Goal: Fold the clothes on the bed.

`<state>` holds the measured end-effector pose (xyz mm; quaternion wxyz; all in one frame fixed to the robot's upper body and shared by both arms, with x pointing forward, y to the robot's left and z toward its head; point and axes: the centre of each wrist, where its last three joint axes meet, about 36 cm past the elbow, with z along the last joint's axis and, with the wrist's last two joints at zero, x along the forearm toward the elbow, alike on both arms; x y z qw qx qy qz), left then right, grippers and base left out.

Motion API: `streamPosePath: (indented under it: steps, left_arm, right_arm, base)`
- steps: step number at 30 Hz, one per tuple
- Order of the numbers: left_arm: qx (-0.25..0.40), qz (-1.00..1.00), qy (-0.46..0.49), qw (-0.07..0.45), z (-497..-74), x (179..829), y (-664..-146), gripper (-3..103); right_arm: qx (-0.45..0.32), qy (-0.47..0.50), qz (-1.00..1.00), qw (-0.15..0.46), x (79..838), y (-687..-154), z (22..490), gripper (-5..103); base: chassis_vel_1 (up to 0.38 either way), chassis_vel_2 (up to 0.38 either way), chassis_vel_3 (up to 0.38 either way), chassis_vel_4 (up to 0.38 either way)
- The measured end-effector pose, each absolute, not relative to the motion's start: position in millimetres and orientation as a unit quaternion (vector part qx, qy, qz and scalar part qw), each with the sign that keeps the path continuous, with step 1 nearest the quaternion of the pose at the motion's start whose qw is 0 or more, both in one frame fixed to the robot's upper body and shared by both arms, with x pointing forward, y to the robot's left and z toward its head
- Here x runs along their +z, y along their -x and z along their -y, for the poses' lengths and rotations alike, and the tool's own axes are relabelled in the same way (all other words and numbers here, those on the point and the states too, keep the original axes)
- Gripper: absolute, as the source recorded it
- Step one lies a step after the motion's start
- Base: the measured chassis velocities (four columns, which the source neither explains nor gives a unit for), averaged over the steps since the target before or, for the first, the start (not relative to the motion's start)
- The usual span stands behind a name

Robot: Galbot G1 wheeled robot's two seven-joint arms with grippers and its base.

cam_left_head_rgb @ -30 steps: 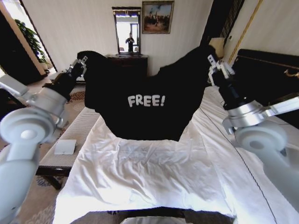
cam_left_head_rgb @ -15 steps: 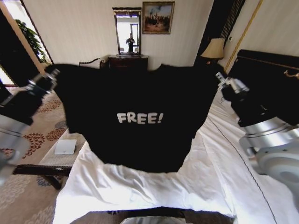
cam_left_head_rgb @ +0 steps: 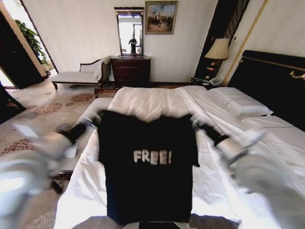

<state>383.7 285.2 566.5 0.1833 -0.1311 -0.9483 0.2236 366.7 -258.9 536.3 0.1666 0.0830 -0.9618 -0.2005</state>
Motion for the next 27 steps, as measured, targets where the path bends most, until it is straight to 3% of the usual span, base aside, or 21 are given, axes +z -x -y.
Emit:
streamPosePath:
  steps: [4,10,27]
  left_arm:
    - [0.219,0.946,0.078,0.227,-264.4,479.8,-434.9,1]
    - [0.228,0.944,0.042,0.234,-242.1,416.4,-481.1,1]
    - [0.256,0.941,0.000,0.222,-220.7,349.8,-531.4,1]
  right_arm:
    - [-0.193,-0.052,0.961,0.192,469.2,-410.6,257.0,1]
    - [-0.178,-0.010,0.967,0.180,416.1,-459.7,270.5,1]
    - [-0.156,0.022,0.974,0.160,326.7,-501.5,286.9,1]
  base:
    - [0.000,0.000,0.000,0.000]
    - [0.000,0.000,0.000,0.000]
    - [0.000,0.000,0.000,0.000]
